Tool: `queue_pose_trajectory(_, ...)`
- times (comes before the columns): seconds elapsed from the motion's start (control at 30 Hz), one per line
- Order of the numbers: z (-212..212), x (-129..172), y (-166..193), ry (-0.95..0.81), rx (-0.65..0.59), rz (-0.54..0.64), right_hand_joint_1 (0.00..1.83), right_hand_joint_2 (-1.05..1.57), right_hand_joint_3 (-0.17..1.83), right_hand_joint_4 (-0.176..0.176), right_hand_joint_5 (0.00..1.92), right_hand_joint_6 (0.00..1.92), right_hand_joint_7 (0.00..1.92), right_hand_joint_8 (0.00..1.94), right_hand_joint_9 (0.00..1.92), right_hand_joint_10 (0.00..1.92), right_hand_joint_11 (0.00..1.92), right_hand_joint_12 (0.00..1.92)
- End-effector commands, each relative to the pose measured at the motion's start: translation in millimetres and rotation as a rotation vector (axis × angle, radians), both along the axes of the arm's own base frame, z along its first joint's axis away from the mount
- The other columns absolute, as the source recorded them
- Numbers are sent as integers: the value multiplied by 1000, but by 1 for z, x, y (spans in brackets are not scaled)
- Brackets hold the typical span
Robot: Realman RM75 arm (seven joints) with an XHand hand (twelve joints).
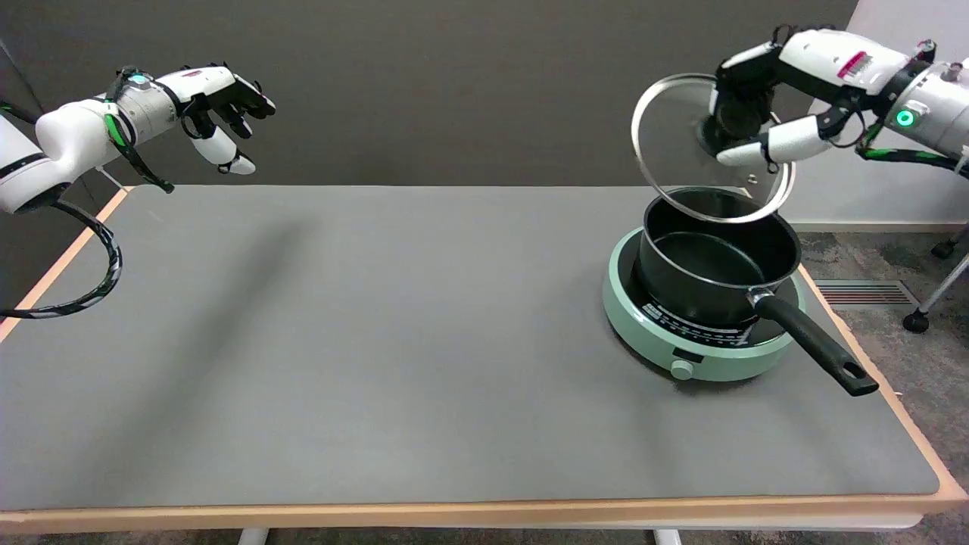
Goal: Place the pot lid onto the table.
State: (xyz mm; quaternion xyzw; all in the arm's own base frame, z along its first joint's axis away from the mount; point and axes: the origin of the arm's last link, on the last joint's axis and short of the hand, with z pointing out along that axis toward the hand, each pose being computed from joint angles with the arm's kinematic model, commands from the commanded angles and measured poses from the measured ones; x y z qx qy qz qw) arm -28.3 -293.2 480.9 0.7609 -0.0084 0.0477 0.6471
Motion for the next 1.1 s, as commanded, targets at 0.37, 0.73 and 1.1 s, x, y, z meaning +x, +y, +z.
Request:
queue_pose_trajectory(0.37,-52,20,-22,-267,64,143,1208,944,473,-39,802,1244,966,1260,892,1390,703,1333)
queue_pose_trajectory(0.73,-51,21,-21,-286,57,165,1210,943,474,-43,804,1238,966,1265,890,1402,703,1348)
queue_pose_trajectory(1.1,-40,38,-20,-281,18,235,1211,944,469,-47,804,1233,969,1261,889,1406,701,1349)
